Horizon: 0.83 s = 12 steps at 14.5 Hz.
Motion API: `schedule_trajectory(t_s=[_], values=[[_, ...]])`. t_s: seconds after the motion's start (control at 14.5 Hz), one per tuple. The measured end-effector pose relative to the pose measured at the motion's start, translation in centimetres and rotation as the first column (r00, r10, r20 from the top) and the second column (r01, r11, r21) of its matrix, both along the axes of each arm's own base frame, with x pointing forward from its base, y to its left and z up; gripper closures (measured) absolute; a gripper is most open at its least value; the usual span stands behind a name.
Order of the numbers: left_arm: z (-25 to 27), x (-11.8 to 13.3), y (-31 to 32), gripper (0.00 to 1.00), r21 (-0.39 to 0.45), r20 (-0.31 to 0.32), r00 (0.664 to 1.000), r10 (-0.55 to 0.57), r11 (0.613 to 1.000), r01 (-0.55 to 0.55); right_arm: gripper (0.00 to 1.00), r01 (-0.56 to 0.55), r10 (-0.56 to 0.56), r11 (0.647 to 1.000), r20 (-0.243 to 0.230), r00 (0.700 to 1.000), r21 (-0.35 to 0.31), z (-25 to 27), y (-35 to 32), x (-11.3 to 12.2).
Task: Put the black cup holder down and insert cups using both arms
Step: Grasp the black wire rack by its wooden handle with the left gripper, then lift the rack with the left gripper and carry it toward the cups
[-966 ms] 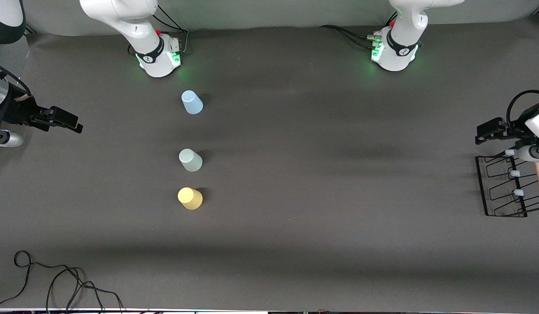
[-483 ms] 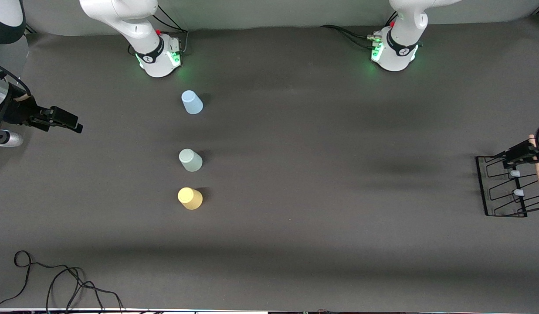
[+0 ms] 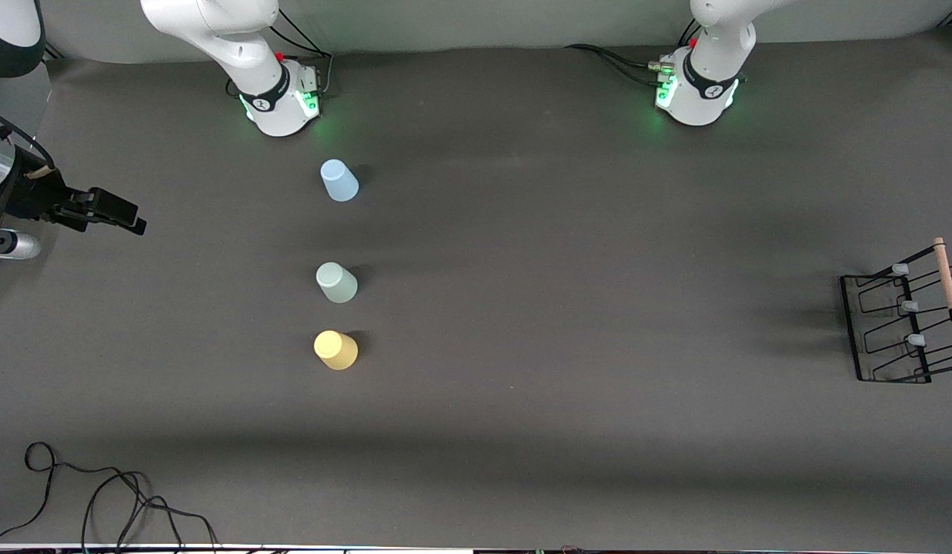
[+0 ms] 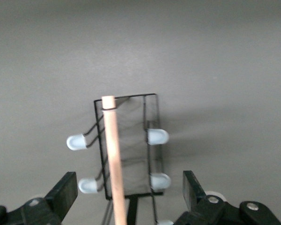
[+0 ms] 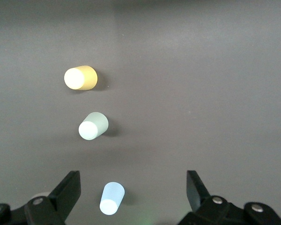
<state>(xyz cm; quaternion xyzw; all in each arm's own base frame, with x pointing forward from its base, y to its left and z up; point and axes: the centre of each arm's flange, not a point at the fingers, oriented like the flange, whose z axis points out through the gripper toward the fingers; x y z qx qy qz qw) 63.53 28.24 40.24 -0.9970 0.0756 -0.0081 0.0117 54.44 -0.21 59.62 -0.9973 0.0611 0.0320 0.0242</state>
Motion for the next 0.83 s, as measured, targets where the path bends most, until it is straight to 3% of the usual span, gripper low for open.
schedule_trajectory(t_s=[0.34,0.48,0.55,0.83], values=[[-6.5,-0.8,2.7,0.07,-0.034,-0.080,0.996,0.027,0.999,-0.030,0.00,0.001,-0.001,1.000,0.000,1.000,0.000,0.0,-0.1,0.0],[-7.1,-1.1,3.1,0.19,-0.043,-0.098,0.995,0.032,0.998,-0.037,0.00,0.003,-0.003,1.000,0.000,1.000,0.000,0.0,-0.1,0.0],[-7.0,-1.2,2.9,0.19,-0.048,-0.108,0.994,0.031,0.998,-0.036,0.00,0.006,-0.006,1.000,0.000,1.000,0.000,0.0,-0.3,0.0],[-5.9,-1.5,2.6,0.63,-0.056,-0.119,0.992,0.027,0.998,-0.034,0.00,0.012,-0.012,1.000,0.000,1.000,0.000,0.0,-0.8,0.0]])
